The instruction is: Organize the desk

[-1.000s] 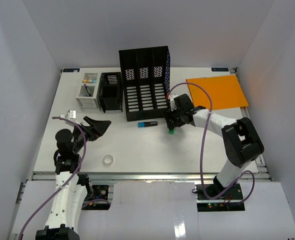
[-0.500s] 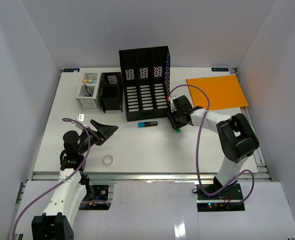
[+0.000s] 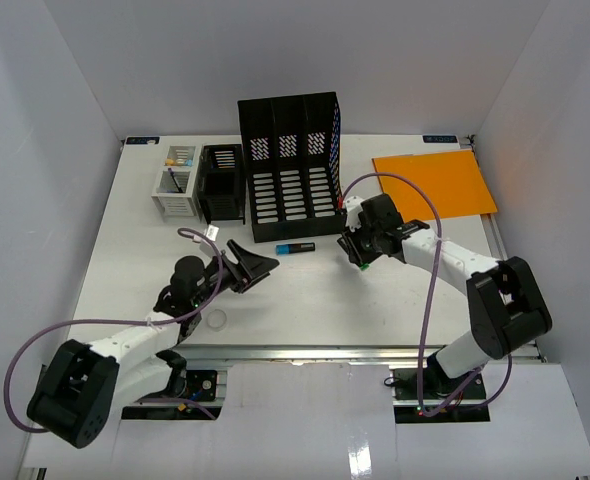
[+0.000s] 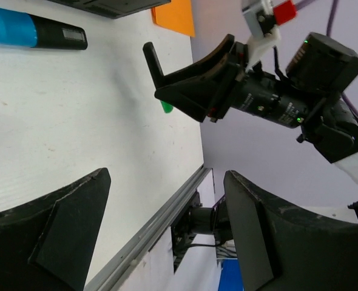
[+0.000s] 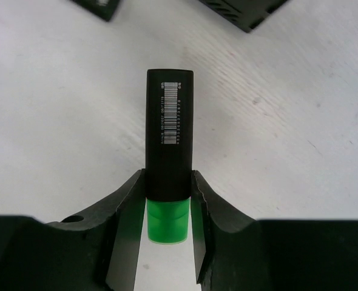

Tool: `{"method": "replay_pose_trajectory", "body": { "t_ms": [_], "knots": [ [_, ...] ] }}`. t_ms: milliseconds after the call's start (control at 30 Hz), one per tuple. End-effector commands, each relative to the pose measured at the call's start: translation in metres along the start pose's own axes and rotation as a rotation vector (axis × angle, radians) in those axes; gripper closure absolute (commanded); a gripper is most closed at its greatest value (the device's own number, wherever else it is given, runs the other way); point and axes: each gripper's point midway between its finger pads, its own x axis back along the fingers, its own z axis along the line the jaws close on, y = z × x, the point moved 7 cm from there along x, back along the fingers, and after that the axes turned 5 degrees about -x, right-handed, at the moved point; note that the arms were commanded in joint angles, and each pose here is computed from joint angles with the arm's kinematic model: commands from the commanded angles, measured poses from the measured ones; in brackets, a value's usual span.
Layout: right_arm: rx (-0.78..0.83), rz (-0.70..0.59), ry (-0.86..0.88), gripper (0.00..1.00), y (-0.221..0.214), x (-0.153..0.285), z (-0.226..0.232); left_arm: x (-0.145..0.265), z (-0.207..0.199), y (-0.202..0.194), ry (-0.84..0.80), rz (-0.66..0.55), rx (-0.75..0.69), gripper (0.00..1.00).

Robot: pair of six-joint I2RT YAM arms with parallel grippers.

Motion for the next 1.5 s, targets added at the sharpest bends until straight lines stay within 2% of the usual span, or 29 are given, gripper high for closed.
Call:
{"method": "replay_pose_trajectory", "body": {
  "t_ms": [0,133,267,500,833,967,1067,1100,1167,1200,1267,1367,1467],
  "knots": [
    [0.105,-0.03,0.219,0.92,-0.002,0.03,0.022,-0.039,-0.034,0.003,-0.103,-0.065,-0.018,0.17],
    [0.133,-0.056,0.356,0.92,0.002,0.041,0.038,-0.068,-0.043,-0.008,-0.126,-0.03,-0.008,0.2],
    [0.15,-0.089,0.405,0.92,0.009,0.051,0.045,-0.091,-0.053,-0.013,-0.143,-0.038,0.013,0.21],
    [0.192,-0.167,0.437,0.92,0.019,0.069,0.055,-0.116,-0.055,-0.02,-0.136,-0.017,0.027,0.29],
    [0.228,-0.227,0.436,0.92,0.028,0.077,0.062,-0.129,-0.061,-0.031,-0.135,0.018,0.029,0.42],
    [0.233,-0.233,0.428,0.91,0.029,0.077,0.062,-0.132,-0.064,-0.033,-0.151,0.031,0.028,0.62],
    [0.234,-0.239,0.411,0.86,0.03,0.076,0.06,-0.132,-0.066,-0.034,-0.155,0.04,0.029,0.8],
    [0.235,-0.241,0.407,0.85,0.03,0.076,0.06,-0.132,-0.066,-0.034,-0.155,0.044,0.027,0.83],
    [0.238,-0.245,0.404,0.79,0.031,0.077,0.059,-0.131,-0.066,-0.034,-0.155,0.047,0.021,0.91],
    [0.238,-0.246,0.404,0.72,0.032,0.077,0.059,-0.13,-0.067,-0.034,-0.151,0.049,0.017,0.97],
    [0.243,-0.248,0.41,0.46,0.032,0.077,0.06,-0.13,-0.066,-0.034,-0.137,0.052,-0.002,1.0],
    [0.294,-0.246,0.446,0.1,0.029,0.08,0.062,-0.126,-0.071,-0.029,-0.11,0.047,-0.058,1.0],
    [0.367,-0.262,0.495,0.1,0.025,0.086,0.062,-0.124,-0.08,-0.01,-0.038,-0.011,-0.179,1.0]
  ]
}}
